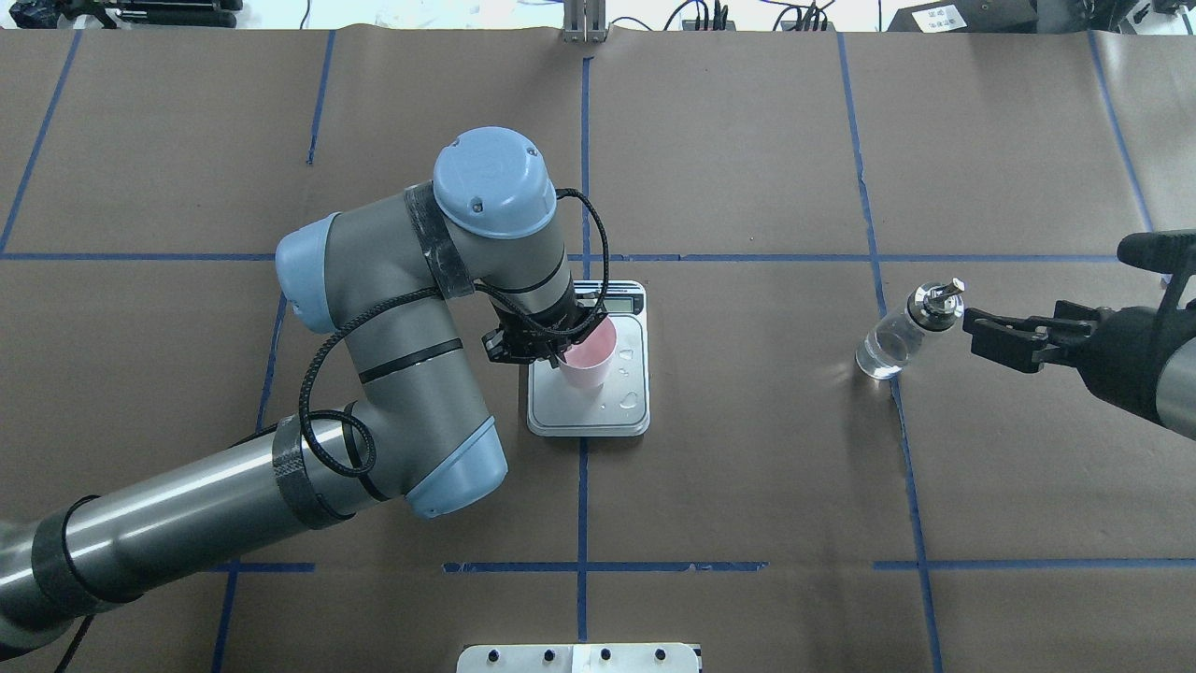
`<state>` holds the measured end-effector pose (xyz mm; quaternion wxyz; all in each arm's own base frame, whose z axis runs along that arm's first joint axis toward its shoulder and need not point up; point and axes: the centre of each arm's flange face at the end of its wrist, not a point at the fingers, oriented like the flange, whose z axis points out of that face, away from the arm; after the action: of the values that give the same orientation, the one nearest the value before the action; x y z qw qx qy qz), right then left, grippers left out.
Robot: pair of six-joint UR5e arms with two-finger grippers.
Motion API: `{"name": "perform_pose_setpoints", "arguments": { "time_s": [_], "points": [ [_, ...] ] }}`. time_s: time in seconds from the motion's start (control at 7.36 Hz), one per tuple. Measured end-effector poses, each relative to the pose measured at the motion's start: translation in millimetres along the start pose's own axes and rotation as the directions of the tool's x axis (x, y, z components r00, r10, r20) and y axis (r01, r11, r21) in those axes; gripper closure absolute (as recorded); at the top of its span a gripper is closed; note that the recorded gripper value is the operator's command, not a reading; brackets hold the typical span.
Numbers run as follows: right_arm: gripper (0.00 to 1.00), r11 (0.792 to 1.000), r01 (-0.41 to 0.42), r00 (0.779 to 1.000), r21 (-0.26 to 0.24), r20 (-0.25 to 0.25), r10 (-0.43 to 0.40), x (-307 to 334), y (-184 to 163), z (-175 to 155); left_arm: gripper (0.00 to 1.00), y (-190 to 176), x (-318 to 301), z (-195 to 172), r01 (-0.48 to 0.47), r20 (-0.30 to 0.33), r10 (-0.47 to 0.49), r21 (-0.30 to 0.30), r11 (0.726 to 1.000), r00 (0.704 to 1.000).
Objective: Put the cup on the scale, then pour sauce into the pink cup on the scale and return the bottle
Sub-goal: 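Carry the pink cup onto the scale while the right gripper approaches the bottle, then release the cup and lift the left gripper while the right closes on the bottle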
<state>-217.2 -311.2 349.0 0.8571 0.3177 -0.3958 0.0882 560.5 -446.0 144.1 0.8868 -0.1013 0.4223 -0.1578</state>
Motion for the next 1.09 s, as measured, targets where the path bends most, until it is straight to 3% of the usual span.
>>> {"name": "perform_pose_setpoints", "arguments": {
  "time_s": [0.14,0.54,0.82,1.09],
  "points": [
    [0.0,1.0,0.005,1.0,0.007,-0.006,-0.005,0,2,3,0.03,-1,1,2,-0.004,-0.007,0.004,0.0,1.0,1.0],
    [0.0,1.0,0.008,1.0,0.029,0.001,-0.008,5,9,15,0.0,-1,1,-6,-0.016,-0.034,0.017,0.007,1.0,0.999],
    [0.0,0.999,0.024,1.0,0.042,-0.014,-0.024,6,17,18,0.0,-10,-2,-57,-0.054,-0.071,0.057,0.042,0.998,0.996],
    [0.0,0.997,0.045,0.998,0.07,-0.035,-0.043,-1,42,26,0.0,-29,-17,-105,-0.11,-0.056,0.115,0.087,0.99,0.992]
  ]
}}
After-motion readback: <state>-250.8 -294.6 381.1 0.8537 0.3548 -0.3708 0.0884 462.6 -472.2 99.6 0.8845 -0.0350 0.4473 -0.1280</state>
